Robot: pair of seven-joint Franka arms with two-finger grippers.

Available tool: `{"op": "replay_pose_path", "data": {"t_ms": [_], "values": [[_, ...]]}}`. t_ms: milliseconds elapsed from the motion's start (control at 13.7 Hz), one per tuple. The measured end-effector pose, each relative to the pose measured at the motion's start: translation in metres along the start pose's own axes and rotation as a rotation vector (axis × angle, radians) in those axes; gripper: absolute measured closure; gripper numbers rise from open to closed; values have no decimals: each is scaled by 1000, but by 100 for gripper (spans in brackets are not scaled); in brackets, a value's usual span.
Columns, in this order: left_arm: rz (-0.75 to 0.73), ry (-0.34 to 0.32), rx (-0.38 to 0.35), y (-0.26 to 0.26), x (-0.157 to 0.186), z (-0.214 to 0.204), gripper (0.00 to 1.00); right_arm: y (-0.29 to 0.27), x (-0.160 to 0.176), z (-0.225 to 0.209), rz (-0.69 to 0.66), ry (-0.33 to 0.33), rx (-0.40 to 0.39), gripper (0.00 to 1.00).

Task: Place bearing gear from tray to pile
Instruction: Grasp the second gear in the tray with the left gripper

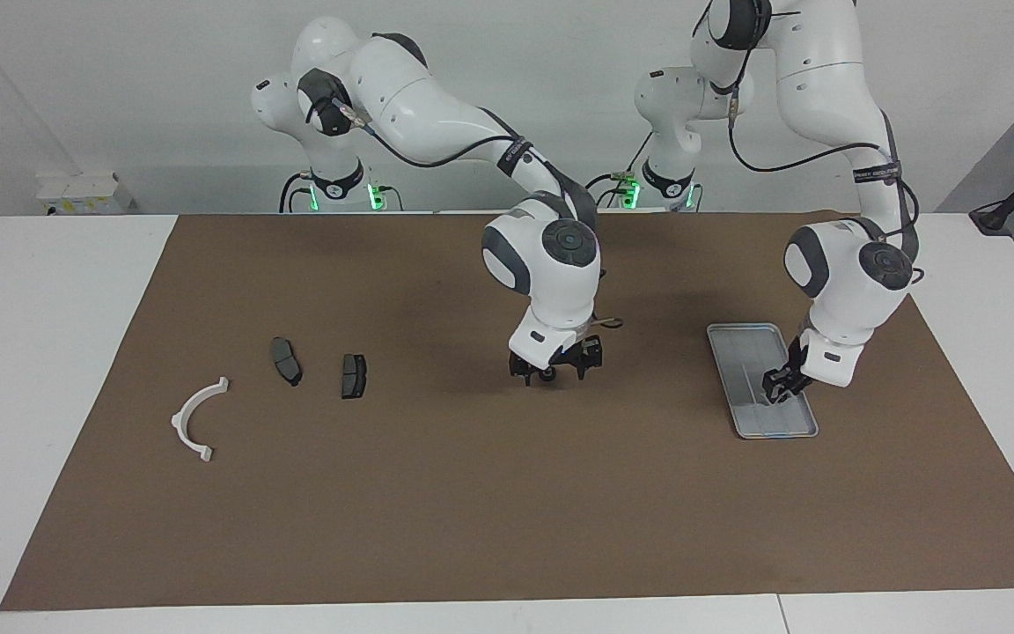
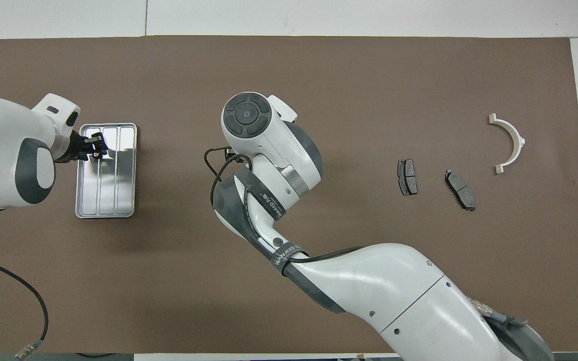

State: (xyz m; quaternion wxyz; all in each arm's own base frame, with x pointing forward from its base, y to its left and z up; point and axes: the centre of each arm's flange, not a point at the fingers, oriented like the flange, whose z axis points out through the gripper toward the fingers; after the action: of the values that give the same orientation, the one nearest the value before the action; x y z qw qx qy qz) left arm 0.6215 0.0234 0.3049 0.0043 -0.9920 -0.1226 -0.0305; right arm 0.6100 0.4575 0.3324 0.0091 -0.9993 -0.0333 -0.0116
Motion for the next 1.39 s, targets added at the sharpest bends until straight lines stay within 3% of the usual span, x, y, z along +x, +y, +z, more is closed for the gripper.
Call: {"op": "replay_pose_path", "data": {"t_ms": [293,366,439,585,878,1098,1390], "values": [[1,-3,1,0,0,6,50,1,-6,16,7,-19,-12,1],[2,-4,1,0,0,6,59,1,-8,22,6,-25,-15,0],[2,-3,1,0,0,6,59,2,-9,26,6,-31,-18,0],[4,-2,0,2,0,5,76,2,-11,29,10,-38,-21,0],[4,-38,7,2,2,-2,76,-1,-13,29,11,-40,-17,0],[4,-76,12,3,7,-41,76,-2,-15,32,15,-51,-12,0],[4,-109,9,-2,-13,-120,76,-1,-18,40,17,-48,-3,1]]}}
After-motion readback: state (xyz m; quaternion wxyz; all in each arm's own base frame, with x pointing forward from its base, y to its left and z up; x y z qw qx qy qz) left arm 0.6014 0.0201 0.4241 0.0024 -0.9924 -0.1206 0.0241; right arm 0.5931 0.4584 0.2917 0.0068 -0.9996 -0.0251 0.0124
